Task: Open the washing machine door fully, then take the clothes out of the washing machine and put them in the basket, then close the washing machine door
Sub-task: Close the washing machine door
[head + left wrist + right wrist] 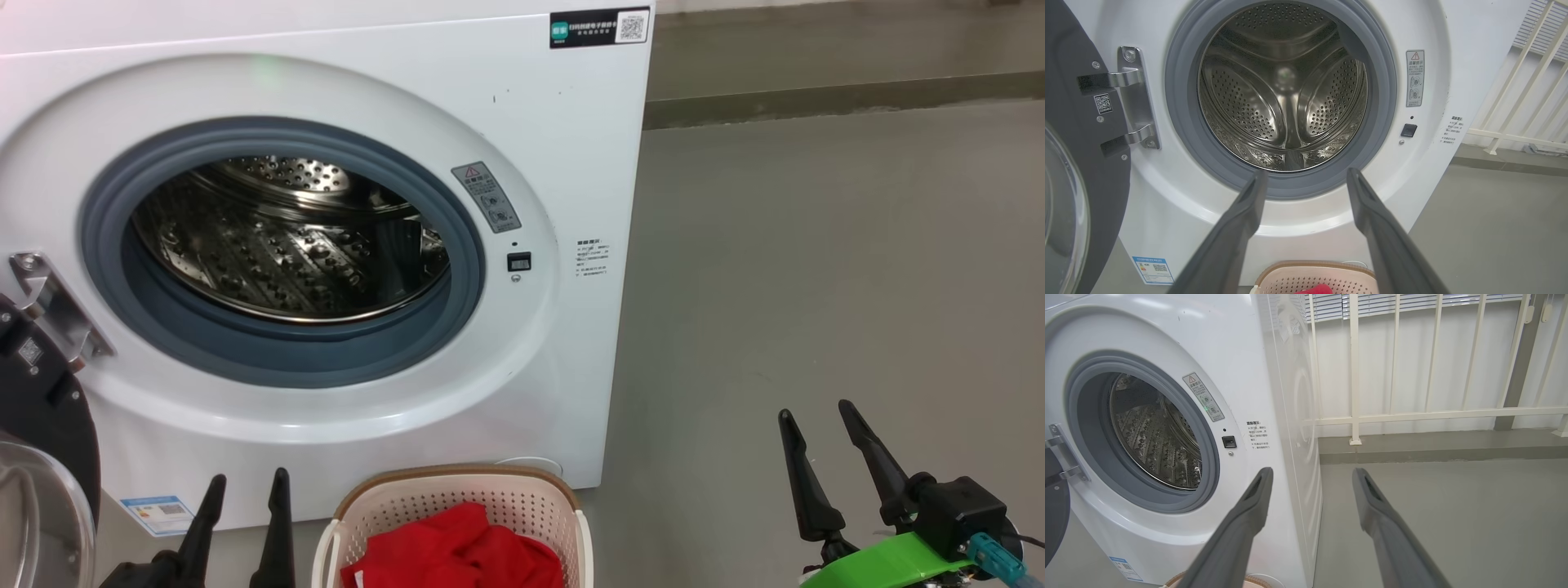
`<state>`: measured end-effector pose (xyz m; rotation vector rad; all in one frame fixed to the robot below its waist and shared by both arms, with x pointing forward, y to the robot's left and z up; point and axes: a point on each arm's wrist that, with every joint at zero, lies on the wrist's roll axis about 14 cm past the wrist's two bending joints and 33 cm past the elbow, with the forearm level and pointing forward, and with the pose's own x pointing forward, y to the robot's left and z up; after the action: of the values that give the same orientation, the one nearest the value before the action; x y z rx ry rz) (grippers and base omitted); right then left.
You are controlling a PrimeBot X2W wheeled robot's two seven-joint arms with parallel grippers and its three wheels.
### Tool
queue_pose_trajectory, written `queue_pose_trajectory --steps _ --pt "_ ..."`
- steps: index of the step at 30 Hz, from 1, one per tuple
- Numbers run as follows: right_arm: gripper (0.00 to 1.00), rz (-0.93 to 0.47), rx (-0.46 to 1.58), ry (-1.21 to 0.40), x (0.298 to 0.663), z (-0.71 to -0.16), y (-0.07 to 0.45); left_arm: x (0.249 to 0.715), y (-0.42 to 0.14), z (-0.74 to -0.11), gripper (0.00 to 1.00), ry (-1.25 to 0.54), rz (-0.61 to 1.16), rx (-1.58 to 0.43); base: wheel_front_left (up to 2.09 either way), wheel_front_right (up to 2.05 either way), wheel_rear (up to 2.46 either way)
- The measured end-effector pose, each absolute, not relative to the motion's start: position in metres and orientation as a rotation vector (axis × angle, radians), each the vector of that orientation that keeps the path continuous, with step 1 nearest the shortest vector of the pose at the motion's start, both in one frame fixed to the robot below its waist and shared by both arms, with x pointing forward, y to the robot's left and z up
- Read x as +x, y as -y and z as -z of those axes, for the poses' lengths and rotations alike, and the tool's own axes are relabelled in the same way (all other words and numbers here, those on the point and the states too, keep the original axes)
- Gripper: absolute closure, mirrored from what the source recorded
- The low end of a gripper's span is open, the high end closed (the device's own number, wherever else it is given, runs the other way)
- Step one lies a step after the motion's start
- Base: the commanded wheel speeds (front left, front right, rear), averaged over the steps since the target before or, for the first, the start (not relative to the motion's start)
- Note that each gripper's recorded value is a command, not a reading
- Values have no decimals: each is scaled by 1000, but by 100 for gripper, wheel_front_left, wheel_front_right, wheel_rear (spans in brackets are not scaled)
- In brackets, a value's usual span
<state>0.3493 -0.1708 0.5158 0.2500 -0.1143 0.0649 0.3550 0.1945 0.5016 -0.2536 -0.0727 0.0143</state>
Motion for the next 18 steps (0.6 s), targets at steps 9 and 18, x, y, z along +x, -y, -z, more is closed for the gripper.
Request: queue_pose_trajectory --steps 9,18 --pt "0 -54 250 111 349 -514 174 357 -196 -505 0 82 -16 -236 -60 60 0" --pt "0 -48 250 109 349 -513 176 358 -198 -504 0 79 -25 -226 -179 179 0"
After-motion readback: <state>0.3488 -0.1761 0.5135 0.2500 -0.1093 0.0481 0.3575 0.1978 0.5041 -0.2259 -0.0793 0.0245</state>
